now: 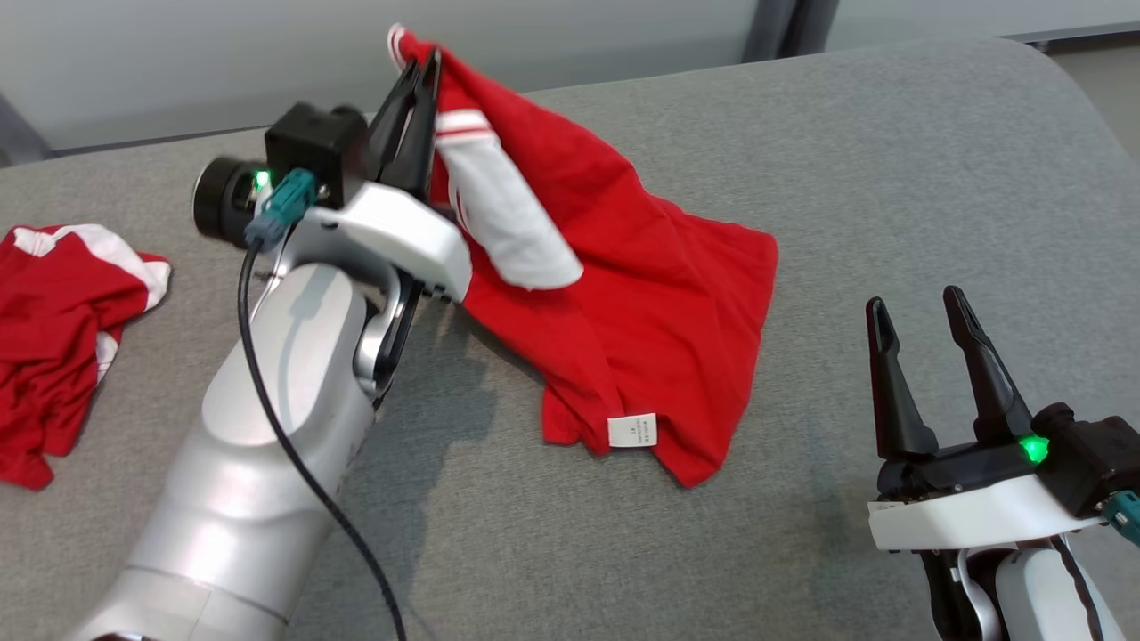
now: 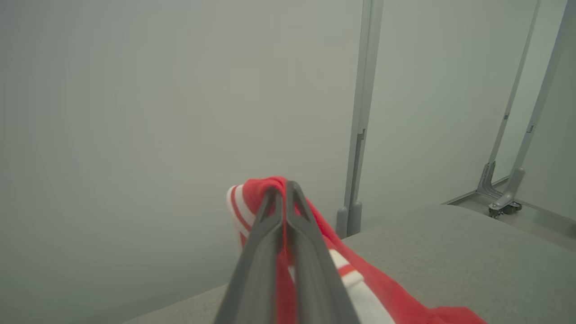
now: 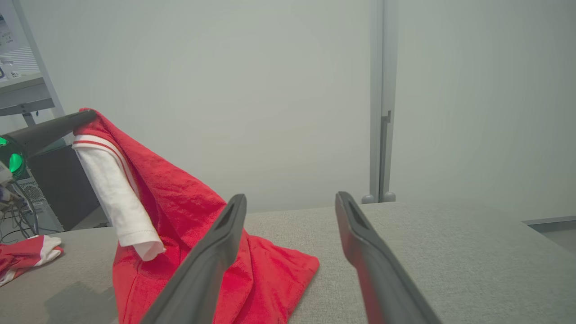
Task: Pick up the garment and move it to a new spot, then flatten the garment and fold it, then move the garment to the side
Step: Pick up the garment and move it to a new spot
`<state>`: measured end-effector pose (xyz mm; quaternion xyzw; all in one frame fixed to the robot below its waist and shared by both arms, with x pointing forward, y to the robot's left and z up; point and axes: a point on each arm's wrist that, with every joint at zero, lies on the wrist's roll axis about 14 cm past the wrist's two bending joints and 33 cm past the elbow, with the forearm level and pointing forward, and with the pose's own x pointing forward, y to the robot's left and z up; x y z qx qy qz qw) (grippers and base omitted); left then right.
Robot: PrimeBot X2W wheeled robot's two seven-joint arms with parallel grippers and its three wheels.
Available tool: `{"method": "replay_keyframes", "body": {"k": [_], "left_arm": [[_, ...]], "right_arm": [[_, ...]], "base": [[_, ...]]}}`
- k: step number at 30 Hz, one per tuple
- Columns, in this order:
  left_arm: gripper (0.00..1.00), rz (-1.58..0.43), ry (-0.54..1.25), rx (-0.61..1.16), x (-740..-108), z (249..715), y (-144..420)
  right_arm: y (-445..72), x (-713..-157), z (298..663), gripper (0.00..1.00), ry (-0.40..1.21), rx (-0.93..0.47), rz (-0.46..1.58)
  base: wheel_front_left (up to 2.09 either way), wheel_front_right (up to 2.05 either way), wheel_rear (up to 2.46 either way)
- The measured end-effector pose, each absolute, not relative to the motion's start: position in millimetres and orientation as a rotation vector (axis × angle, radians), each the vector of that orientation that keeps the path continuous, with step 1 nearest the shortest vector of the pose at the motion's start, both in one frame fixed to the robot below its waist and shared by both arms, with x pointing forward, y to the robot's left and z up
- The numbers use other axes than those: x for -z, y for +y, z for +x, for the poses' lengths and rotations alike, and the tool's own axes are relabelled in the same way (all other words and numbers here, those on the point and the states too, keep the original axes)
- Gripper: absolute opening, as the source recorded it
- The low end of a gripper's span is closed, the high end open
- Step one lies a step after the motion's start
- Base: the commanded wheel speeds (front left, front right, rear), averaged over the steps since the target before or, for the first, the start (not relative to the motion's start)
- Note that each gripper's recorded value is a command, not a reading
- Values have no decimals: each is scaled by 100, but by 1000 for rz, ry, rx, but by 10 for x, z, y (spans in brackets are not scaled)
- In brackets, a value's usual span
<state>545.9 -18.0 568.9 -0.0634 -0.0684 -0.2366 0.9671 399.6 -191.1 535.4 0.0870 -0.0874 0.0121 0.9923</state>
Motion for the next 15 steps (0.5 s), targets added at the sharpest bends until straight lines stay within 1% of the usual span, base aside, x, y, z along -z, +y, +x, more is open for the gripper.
{"method": "replay_keyframes", "body": {"k": [4, 9, 13, 15], "left_arm": [[0, -123, -76, 398, -5397, 5438, 165], [0, -54, -37, 292, -5173, 5432, 644], [0, -31, 19, 251, -4965, 5375, 820], [0, -26, 65, 261, -4811, 5321, 831]], "right_arm": [[-1824, -5315, 4062, 100, -166, -49, 183], [-1697, -5281, 4121, 100, -157, -85, 194], [-1643, -5278, 4135, 100, -156, -100, 198], [-1630, -5275, 4132, 100, -154, -104, 197]], "base": [[0, 0, 0], [0, 0, 0], [0, 0, 0], [0, 0, 0]]}}
